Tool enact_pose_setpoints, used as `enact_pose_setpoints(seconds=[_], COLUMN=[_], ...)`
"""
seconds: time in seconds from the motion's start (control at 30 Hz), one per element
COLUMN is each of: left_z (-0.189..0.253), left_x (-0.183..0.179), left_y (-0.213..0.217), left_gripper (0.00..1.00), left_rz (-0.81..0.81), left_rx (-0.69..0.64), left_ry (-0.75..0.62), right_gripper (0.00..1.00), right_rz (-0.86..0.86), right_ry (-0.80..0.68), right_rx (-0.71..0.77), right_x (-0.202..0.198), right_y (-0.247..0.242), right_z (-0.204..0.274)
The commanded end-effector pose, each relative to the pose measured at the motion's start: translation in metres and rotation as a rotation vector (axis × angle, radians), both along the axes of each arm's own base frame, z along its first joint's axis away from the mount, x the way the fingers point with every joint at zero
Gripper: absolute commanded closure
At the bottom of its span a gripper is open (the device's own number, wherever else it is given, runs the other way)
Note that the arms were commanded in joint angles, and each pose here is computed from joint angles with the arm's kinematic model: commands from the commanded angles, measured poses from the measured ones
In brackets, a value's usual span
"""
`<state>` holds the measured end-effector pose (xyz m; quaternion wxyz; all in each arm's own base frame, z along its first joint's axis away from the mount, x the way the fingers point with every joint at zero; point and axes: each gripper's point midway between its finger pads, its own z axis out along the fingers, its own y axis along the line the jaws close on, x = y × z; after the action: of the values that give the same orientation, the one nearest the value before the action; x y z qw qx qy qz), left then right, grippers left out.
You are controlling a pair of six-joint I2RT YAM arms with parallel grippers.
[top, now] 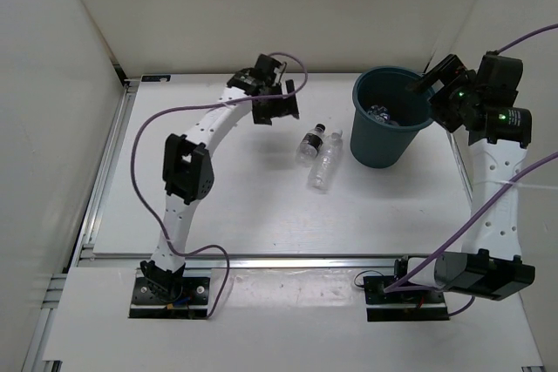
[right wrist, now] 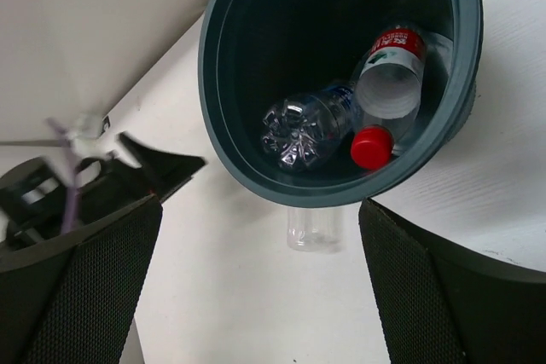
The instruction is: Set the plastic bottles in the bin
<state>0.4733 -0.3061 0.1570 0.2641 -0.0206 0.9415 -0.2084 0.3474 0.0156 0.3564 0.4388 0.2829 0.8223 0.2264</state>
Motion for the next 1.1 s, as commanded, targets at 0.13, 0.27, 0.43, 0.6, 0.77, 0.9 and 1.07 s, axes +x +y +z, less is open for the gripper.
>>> enact_pose_setpoints(seconds=[0.13,0.27,0.43,0.6,0.77,0.9,1.07], left_z=[0.021,-0.008,-0.039,-0.07,-0.091,-0.105,-0.12], left_x=[0.021,0.02,0.016,0.011,0.005,-0.002,-0.012], left_y=[-0.047,-0.063,-0.066,-0.071,-0.077,-0.086,-0.076], left_gripper=[0.0,0.0,0.0,0.0,0.0,0.0,0.04], left_rz=[-0.141,-0.182,-0.205,-0.234,-0.265,-0.307,-0.301], left_rx=[0.014,-0.001,0.003,0.023,0.005,-0.032,-0.029], left_ry=[-0.245,-0.204,-0.15,-0.11,-0.067,-0.027,0.032], right_gripper=[0.0,0.0,0.0,0.0,0.0,0.0,0.0], right_rz=[0.039,0.036,0.06,0.053,0.063,0.052,0.036], right_ry=[-0.053,-0.054,-0.05,-0.04,-0.052,-0.032,-0.02], right_rx=[-0.004,-0.018,-0.015,-0.039,-0.057,-0.071,-0.08], right_x=[-0.014,-0.013,-0.018,-0.02,-0.022,-0.024,-0.027], right_y=[0.008,0.006,0.01,0.007,0.006,0.003,0.0], right_z=[0.005,0.003,-0.002,-0.008,-0.006,-0.01,-0.014])
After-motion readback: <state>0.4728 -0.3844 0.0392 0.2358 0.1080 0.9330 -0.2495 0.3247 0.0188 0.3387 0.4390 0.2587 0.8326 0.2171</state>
